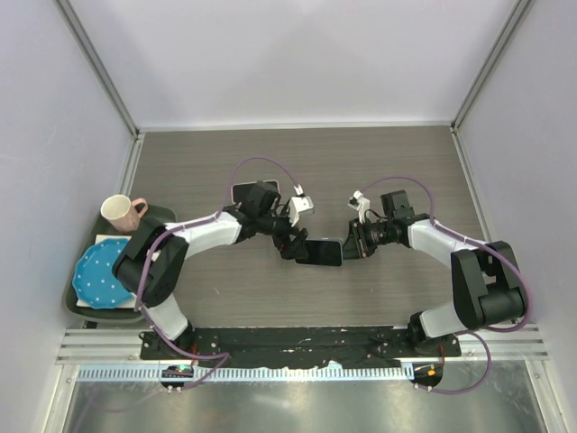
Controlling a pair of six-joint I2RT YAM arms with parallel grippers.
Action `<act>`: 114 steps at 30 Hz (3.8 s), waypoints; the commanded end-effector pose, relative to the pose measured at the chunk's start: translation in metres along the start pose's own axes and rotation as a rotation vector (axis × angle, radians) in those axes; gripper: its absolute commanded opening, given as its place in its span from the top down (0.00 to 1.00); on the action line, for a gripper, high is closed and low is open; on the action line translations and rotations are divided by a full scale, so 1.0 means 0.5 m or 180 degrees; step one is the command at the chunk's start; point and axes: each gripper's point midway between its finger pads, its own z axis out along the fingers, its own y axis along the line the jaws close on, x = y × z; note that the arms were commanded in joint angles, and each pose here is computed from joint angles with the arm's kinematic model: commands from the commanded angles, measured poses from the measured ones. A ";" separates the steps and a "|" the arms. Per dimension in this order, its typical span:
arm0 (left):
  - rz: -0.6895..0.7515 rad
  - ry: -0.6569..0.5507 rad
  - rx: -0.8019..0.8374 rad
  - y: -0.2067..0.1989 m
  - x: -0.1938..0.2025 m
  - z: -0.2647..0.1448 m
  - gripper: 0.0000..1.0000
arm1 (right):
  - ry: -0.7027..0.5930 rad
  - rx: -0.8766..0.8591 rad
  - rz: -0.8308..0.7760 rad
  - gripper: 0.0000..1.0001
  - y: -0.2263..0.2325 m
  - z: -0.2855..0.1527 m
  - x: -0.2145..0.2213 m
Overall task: Take the phone out of the phone case
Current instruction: Remove the phone case from the phone.
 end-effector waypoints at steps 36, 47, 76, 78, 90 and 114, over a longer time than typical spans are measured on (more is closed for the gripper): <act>0.1971 0.0200 -0.0550 -0.079 -0.096 0.045 0.13 | -0.0029 -0.0441 0.0340 0.99 0.041 0.000 -0.066; 0.1993 0.0183 -0.0657 -0.074 -0.104 0.057 0.15 | 0.0009 -0.0436 0.0374 0.99 0.035 0.004 -0.059; 0.1956 0.0206 -0.0572 -0.080 -0.115 0.077 0.16 | 0.0078 -0.0466 0.0419 0.99 0.031 0.008 -0.052; 0.1953 0.0231 -0.0567 -0.080 -0.113 0.080 0.17 | 0.0079 -0.0481 0.0424 0.99 0.032 0.008 -0.054; 0.1970 0.0333 -0.0657 -0.073 -0.101 0.096 0.17 | 0.0073 -0.0571 0.0446 0.99 0.044 0.004 -0.058; 0.1943 0.0286 -0.0819 -0.068 -0.106 0.086 0.62 | 0.0012 -0.0271 0.0528 0.99 -0.004 0.001 -0.064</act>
